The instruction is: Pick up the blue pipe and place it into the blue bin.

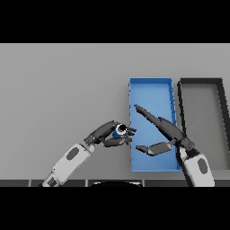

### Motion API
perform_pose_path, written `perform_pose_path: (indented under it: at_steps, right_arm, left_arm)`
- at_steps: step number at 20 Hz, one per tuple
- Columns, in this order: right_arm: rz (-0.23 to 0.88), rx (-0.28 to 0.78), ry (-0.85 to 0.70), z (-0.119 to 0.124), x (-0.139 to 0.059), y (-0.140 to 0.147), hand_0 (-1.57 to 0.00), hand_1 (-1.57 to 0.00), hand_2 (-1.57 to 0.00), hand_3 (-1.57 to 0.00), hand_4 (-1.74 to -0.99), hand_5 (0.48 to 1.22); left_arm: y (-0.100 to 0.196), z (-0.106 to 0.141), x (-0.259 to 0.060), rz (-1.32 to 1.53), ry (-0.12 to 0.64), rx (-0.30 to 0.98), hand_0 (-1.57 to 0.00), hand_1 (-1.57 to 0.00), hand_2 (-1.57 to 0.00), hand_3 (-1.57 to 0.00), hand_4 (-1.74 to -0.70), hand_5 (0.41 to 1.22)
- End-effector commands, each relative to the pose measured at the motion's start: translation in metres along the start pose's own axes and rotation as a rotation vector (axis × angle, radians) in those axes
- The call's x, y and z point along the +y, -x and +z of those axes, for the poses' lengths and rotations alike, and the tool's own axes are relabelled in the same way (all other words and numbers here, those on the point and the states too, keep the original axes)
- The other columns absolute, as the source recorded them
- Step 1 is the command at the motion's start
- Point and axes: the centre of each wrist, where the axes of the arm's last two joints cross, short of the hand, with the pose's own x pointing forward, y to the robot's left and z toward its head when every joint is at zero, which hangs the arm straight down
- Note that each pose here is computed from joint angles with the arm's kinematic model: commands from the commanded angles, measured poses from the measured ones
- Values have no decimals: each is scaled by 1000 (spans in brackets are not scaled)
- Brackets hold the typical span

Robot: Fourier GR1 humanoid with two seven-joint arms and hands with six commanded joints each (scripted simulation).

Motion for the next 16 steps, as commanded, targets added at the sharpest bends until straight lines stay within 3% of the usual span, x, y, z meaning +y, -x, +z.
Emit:
perform_pose_path:
  at_steps: [1,4,8,13,16]
  right_arm:
    - [6,-11,-38,-8,-1,-6,1,1,1,1,-1297,526]
    - [55,-21,-133,-28,0,-15,1,1,1,1,-1304,532]
    - [54,-31,-236,-55,10,-16,1,1,1,1,-1260,531]
    - [49,2,-283,-88,23,-13,1,1,1,1,-1225,515]
    - [50,5,-309,-100,21,-11,1,-1,-23,1,-1225,511]
  left_arm:
    - [-2,0,6,-1,-7,-5,-1571,-1571,-1571,-1435,-1732,1221]
    - [1,-3,7,8,-8,-1,-1571,-1571,-1571,-1437,-1732,1221]
    - [4,0,5,20,22,-40,-1571,-1571,-1571,-1469,-1730,1221]
    - [5,-5,7,45,38,-28,-1571,-1571,-1571,-1517,-1731,1221]
    - [2,-3,10,45,40,-19,-1571,-1571,-1571,-1501,-1727,1221]
